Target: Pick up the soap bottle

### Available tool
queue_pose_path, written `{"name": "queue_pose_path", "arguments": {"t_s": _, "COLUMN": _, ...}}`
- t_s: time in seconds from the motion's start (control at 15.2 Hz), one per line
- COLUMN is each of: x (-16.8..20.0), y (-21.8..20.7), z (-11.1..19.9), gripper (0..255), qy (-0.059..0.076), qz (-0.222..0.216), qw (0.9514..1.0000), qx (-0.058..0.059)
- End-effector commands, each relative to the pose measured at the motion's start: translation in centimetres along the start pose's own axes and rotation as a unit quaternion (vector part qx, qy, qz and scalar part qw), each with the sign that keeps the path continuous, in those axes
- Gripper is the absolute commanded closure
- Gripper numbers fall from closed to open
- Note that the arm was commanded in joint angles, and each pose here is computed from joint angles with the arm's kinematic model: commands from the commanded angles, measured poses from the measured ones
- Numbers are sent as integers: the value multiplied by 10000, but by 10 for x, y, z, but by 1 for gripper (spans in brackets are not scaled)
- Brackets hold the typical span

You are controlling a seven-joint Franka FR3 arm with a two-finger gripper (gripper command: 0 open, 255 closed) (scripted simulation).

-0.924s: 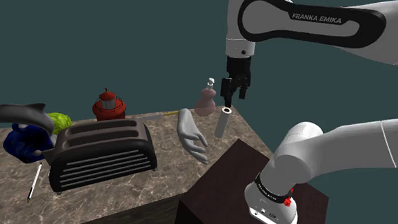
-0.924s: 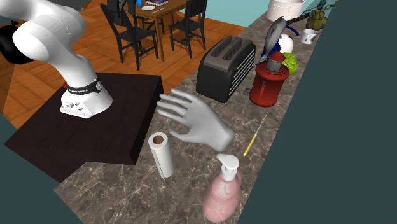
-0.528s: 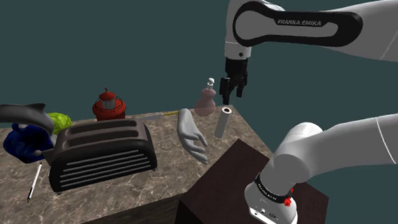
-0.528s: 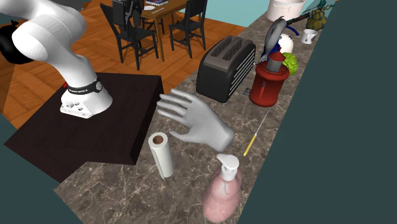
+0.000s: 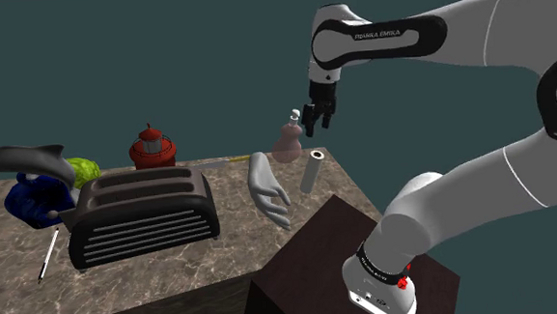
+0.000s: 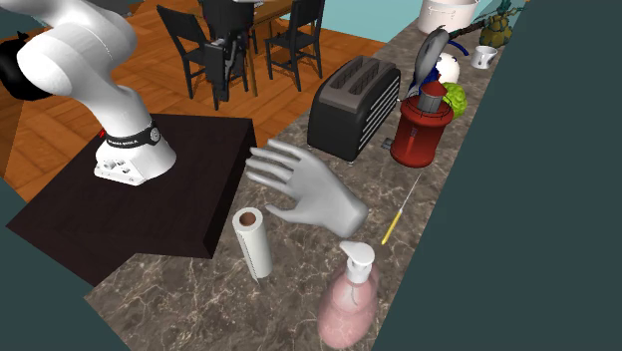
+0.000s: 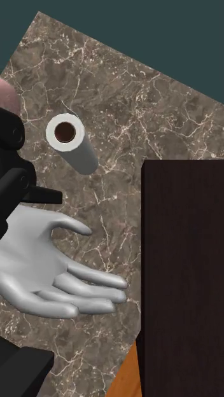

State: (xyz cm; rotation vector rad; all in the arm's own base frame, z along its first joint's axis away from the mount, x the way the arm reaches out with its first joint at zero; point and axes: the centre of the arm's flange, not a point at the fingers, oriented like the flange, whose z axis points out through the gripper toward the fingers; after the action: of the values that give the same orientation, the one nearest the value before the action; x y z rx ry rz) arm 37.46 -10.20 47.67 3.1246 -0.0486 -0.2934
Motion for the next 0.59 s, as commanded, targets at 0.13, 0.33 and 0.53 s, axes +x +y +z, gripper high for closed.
{"name": "queue_pose_path", "arguments": {"t_s": 0.13, "x": 32, "y": 35, "z": 12, "gripper": 0, "qy": 125, "qz": -60, "qw": 9999, "qx": -31}}
{"name": "queue_pose_path", "arguments": {"t_s": 0.33, "x": 57, "y": 61, "z": 20, "gripper": 0, "qy": 214, "qz": -102, "qw": 9997, "qx": -50}}
{"name": "queue_pose_path", "arguments": {"t_s": 0.53, "x": 82, "y": 88, "z": 27, "gripper": 0, "qy": 302, "qz": -143, "qw": 9994, "qx": -70}}
